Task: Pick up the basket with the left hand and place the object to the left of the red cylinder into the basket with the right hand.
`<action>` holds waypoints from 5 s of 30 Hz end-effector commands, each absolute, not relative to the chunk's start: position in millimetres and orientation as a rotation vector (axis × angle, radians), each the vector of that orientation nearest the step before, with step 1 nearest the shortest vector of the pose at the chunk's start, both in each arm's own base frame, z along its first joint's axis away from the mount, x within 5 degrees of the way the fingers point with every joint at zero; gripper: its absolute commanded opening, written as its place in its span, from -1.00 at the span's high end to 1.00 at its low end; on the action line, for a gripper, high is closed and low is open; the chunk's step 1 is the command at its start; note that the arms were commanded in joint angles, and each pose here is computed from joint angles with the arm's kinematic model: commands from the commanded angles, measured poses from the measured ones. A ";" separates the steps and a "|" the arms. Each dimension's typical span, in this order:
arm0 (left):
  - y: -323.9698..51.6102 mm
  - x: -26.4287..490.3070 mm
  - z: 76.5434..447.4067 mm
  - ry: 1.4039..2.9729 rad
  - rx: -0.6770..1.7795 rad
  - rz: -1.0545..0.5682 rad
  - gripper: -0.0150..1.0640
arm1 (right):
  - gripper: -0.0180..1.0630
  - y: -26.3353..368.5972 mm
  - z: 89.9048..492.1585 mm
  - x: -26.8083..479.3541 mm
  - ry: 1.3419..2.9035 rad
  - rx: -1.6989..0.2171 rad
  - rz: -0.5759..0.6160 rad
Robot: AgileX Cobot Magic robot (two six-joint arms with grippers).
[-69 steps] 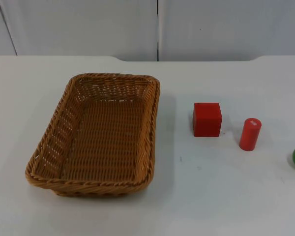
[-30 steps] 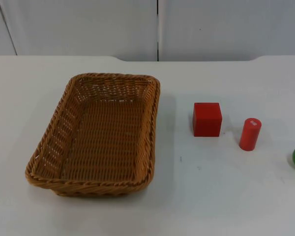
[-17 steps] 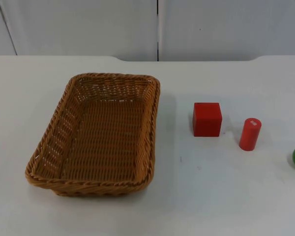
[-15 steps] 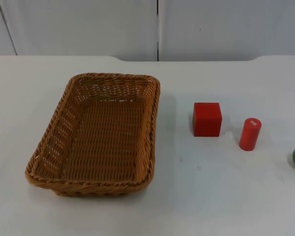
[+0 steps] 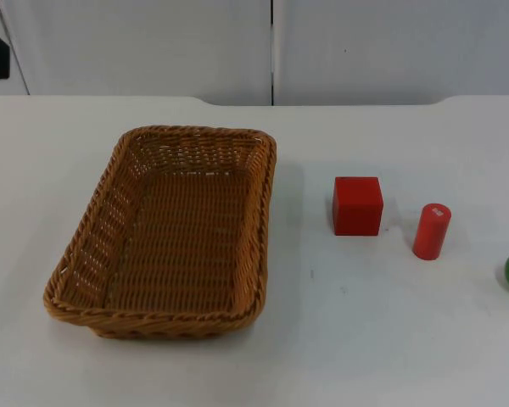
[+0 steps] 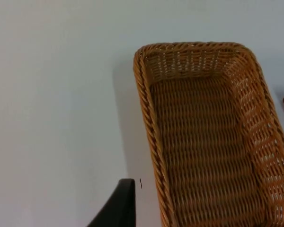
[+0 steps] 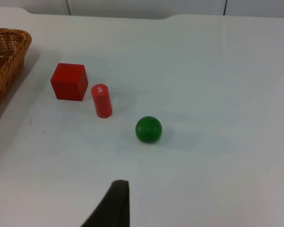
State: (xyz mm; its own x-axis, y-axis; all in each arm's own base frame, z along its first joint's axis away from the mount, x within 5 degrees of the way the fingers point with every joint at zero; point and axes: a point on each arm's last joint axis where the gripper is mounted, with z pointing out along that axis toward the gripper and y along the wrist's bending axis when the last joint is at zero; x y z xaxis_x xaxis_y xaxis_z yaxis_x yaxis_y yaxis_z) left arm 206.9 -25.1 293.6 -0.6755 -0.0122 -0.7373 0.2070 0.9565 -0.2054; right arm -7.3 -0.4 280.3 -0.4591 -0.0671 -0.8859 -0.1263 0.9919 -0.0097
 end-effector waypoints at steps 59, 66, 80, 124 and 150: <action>-33.7 400.6 134.9 2.841 0.212 -0.595 -0.97 | -0.98 -0.8 280.0 -7.4 2.044 -0.131 0.060; -34.2 402.3 110.1 2.901 0.197 -0.623 -0.97 | -0.98 -0.8 280.0 -7.4 2.044 -0.131 0.060; -34.5 401.7 93.8 2.940 0.200 -0.609 -0.97 | -0.98 -0.8 280.0 -7.4 2.044 -0.131 0.060; -54.3 399.6 90.9 2.973 0.233 -0.520 0.36 | -0.98 -0.8 280.0 -7.4 2.044 -0.127 0.063; -61.4 388.4 116.8 2.994 0.042 -0.674 0.98 | -0.98 -0.8 280.0 -7.4 2.044 -0.127 0.063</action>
